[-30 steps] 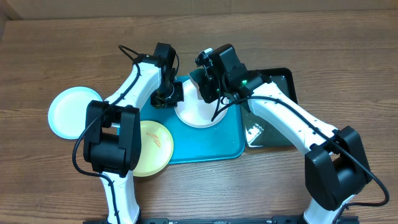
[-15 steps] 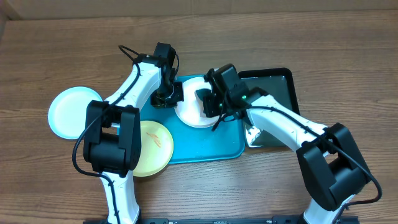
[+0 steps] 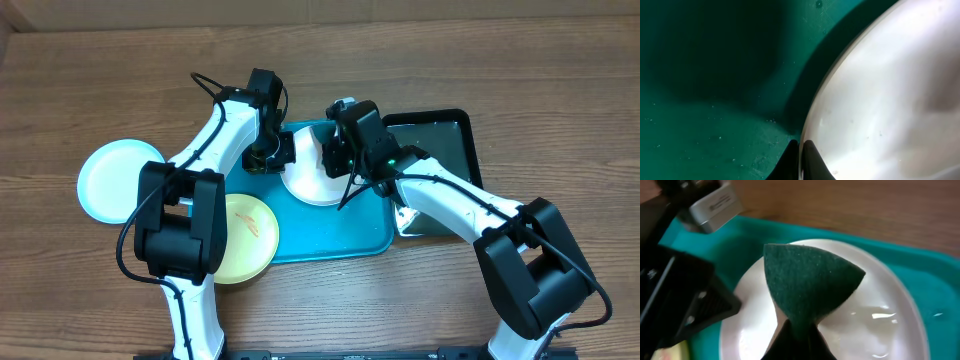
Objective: Clean dirty plates on tray and stack at the side
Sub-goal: 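Carry the sponge with the right gripper back into the black tray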
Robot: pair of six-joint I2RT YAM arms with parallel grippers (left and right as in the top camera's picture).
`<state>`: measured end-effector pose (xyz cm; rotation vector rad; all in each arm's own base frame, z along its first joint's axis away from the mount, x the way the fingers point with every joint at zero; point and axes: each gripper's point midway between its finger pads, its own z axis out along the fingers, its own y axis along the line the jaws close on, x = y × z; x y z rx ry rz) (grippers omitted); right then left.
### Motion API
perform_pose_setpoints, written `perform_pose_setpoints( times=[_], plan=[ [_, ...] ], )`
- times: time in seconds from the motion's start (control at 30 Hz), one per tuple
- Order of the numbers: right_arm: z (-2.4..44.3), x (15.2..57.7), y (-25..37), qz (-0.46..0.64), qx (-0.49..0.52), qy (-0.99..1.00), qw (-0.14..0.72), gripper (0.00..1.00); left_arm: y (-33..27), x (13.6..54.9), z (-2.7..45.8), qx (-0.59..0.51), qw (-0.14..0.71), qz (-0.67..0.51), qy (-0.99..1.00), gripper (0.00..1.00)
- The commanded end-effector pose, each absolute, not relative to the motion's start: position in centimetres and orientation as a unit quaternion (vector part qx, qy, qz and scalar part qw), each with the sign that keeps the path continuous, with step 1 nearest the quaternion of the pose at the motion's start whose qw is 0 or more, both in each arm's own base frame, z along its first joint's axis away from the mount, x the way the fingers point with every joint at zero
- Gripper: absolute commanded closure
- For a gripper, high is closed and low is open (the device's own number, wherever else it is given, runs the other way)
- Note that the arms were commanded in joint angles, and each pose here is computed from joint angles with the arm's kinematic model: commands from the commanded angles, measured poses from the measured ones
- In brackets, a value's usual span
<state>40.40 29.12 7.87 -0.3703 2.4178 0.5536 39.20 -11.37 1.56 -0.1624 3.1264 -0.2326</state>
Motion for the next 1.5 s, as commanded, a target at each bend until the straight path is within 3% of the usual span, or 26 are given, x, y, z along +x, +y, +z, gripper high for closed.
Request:
perform_pose_setpoints(
  times=[0.0, 0.4, 0.7, 1.1, 1.4, 1.47],
  plan=[
    [8.7, 41.8, 28.2, 0.172, -0.139, 0.91, 0.35, 0.96, -11.1, 39.2, 1.7, -0.037, 0.005, -0.066, 0.997, 0.96],
    [9.8, 43.9, 26.3, 0.171, -0.116, 0.903, 0.376, 0.96, -11.1, 39.2, 1.7, -0.037, 0.007, -0.066, 0.997, 0.96],
    [15.4, 43.8, 18.8, 0.177, -0.06, 0.917, 0.352, 0.96, -11.2, 39.3, 1.7, -0.037, 0.008, -0.066, 0.997, 0.96],
    [6.9, 35.1, 9.2, 0.055, -0.033, 0.991, 0.12, 0.96, -11.2, 39.3, 1.7, -0.037, 0.008, -0.066, 0.997, 0.96],
    [4.8, 33.1, 7.5, 0.013, -0.029, 0.996, 0.089, 0.96, -11.2, 39.3, 1.7, -0.037, 0.008, -0.066, 0.997, 0.96],
    [4.8, 33.1, 7.5, 0.013, -0.029, 0.995, 0.089, 0.86, -11.2, 39.3, 1.7, -0.037, 0.008, -0.066, 0.997, 0.96]
  ],
)
